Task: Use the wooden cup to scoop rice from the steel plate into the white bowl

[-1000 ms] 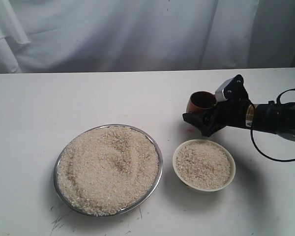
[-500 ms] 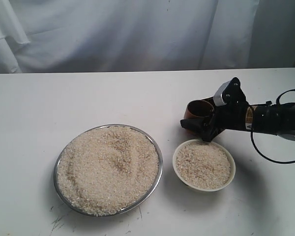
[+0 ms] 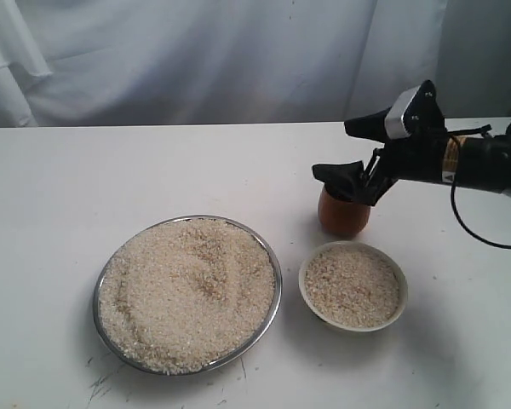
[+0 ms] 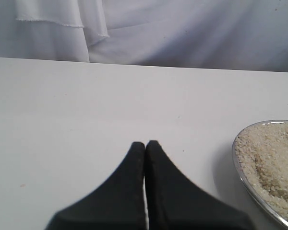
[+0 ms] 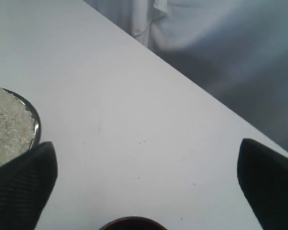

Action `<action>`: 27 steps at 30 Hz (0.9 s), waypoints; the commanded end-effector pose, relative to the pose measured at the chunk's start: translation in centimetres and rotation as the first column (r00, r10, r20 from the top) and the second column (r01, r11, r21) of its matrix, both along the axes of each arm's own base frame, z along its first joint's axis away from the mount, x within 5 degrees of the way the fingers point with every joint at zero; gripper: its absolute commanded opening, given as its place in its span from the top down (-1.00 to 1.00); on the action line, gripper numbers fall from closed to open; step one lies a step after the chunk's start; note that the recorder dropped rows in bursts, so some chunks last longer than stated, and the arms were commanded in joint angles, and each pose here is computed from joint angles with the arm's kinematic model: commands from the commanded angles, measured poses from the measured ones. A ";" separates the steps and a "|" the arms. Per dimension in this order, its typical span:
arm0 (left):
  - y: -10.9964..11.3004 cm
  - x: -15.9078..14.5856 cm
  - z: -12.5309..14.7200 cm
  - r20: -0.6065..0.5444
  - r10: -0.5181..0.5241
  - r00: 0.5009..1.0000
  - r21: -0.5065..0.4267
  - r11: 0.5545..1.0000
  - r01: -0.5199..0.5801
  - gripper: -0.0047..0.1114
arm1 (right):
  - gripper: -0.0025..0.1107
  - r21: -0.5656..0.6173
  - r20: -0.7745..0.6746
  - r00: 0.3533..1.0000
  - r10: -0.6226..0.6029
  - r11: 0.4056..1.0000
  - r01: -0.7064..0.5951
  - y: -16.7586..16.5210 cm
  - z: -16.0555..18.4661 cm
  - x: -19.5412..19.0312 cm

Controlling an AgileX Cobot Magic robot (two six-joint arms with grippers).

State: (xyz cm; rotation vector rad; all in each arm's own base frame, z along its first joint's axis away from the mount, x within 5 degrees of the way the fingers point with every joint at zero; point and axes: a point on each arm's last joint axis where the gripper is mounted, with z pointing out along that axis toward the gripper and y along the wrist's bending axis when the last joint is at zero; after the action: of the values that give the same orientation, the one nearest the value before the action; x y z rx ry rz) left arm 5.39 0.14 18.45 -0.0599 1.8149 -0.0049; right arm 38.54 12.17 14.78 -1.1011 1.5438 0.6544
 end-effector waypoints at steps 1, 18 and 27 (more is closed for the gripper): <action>0.0 0.0 0.0 0.013 -0.003 1.000 0.001 1.000 0.003 0.92 | -0.40 0.082 -0.001 1.000 0.002 0.997 -0.002 -2.2 5.3 -0.8; 0.0 0.0 0.0 0.013 -0.003 1.000 0.001 1.000 0.003 0.92 | 0.43 0.390 -0.124 0.991 -0.051 0.916 0.096 -7.9 18.7 -5.9; 0.0 0.0 0.0 0.013 -0.003 1.000 0.001 1.000 0.003 0.92 | 0.43 0.361 -0.069 0.899 -0.433 0.829 0.427 -8.7 22.3 -7.2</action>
State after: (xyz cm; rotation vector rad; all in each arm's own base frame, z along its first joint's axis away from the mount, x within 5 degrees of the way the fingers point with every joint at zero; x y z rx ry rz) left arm 5.39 0.14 18.45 -0.0599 1.8149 -0.0049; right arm 31.80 4.07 36.06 -0.6274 1.4112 0.7659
